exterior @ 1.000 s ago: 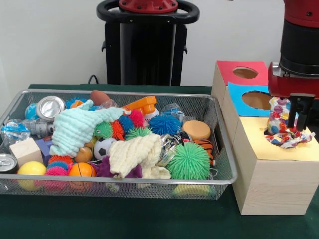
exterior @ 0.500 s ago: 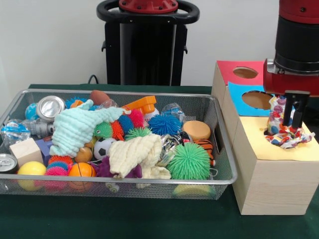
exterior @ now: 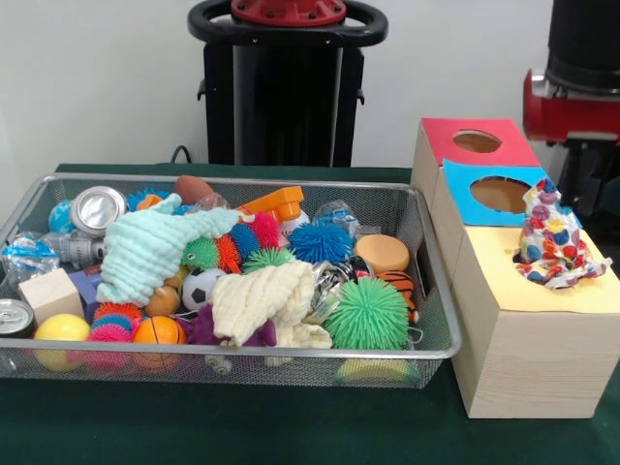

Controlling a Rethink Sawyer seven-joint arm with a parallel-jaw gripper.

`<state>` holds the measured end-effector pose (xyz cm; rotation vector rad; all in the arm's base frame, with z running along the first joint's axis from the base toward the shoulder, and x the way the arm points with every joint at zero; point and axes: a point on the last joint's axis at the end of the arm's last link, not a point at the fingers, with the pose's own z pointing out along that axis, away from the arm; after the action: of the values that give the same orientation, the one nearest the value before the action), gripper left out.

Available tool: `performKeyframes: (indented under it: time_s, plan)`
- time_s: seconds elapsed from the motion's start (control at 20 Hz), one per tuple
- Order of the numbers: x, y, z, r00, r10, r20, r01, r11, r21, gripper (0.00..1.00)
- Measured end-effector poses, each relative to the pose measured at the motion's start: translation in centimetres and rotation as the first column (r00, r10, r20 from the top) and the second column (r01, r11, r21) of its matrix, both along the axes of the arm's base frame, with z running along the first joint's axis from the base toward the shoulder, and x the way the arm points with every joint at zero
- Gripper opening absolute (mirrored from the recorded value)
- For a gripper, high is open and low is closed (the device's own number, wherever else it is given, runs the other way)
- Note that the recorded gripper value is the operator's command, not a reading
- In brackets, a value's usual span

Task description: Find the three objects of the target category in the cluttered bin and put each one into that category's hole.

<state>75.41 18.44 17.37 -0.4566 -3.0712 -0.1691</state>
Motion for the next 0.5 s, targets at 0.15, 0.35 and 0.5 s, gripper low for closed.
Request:
performKeyframes:
  time_s: [0.15,0.35,0.5]
  plan:
    - [-0.2,0.2,2.0,1.0000,0.005,0.008,-0.005,1.0000,-0.006,0.00]
    - [-0.3,0.5,4.3,0.9996,0.010,0.026,-0.010,0.9999,-0.009,0.00]
    - [-0.2,0.7,5.6,0.9990,0.013,0.042,-0.013,0.9999,-0.010,0.00]
